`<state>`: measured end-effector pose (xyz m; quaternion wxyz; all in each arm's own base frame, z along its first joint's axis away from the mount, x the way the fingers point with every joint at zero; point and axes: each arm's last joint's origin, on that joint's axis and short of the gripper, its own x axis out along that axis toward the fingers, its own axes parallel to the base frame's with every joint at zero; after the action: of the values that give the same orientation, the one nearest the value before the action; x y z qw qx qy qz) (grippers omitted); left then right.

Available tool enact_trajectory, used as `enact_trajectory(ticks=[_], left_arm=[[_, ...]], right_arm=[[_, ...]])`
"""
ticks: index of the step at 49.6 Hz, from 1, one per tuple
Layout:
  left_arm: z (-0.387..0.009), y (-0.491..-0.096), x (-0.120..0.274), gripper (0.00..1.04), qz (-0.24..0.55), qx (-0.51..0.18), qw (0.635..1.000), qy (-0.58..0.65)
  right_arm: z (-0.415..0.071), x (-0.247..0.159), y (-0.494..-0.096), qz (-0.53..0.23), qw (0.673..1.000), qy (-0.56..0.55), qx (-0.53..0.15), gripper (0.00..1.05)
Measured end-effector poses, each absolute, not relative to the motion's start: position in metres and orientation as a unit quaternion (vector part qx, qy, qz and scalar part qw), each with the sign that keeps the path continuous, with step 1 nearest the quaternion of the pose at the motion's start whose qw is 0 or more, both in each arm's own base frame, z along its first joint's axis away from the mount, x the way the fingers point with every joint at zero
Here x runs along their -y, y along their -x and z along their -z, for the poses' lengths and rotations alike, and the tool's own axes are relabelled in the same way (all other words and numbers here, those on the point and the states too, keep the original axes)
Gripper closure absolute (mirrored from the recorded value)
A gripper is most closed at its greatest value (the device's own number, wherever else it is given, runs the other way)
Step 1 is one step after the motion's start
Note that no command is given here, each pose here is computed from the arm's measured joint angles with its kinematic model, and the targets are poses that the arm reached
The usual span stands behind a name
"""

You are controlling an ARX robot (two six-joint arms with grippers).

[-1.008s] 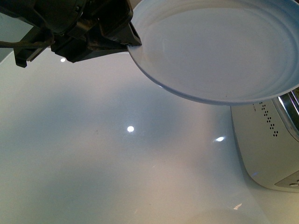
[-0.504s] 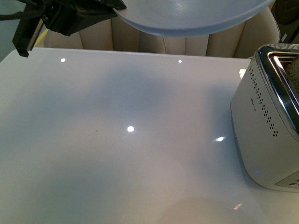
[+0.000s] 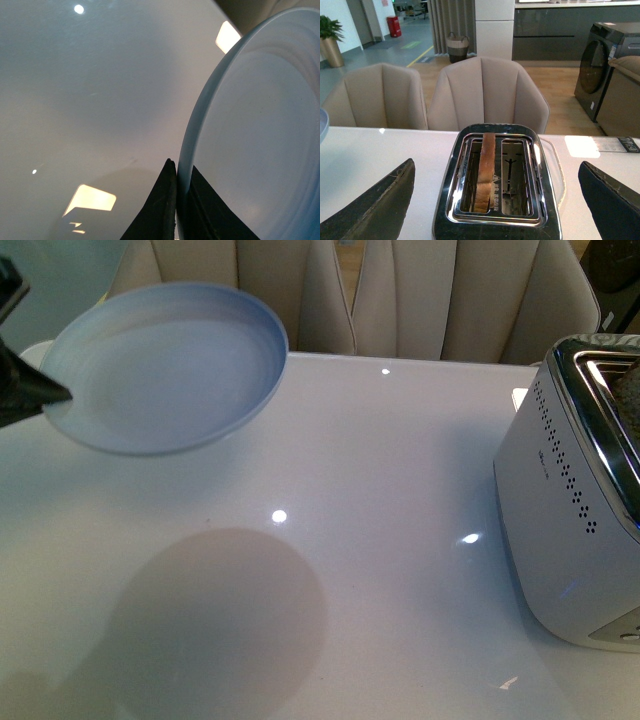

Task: Left arm holds plate, right arm toasts bread

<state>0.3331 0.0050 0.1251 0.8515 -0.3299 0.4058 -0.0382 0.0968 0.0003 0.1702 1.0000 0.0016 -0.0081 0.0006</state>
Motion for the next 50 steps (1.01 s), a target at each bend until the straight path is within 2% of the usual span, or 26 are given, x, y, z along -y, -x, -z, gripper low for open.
enact_trajectory(ticks=[15, 36, 50], left_arm=[[-0.072, -0.32, -0.051, 1.02, 0.037, -0.431, 0.848, 0.306], [0.002, -0.312, -0.069, 1.02, 0.03, -0.479, 0.83, 0.284], [0.023, -0.321, -0.076, 1.02, 0.035, -0.468, 0.839, 0.277]], right_arm=[[-0.17, 0.0, -0.097, -0.001, 1.0, -0.002, 0.008, 0.09], [-0.17, 0.0, -0.097, -0.001, 1.0, -0.002, 0.008, 0.09], [-0.17, 0.0, -0.097, -0.001, 1.0, -0.002, 0.008, 0.09]])
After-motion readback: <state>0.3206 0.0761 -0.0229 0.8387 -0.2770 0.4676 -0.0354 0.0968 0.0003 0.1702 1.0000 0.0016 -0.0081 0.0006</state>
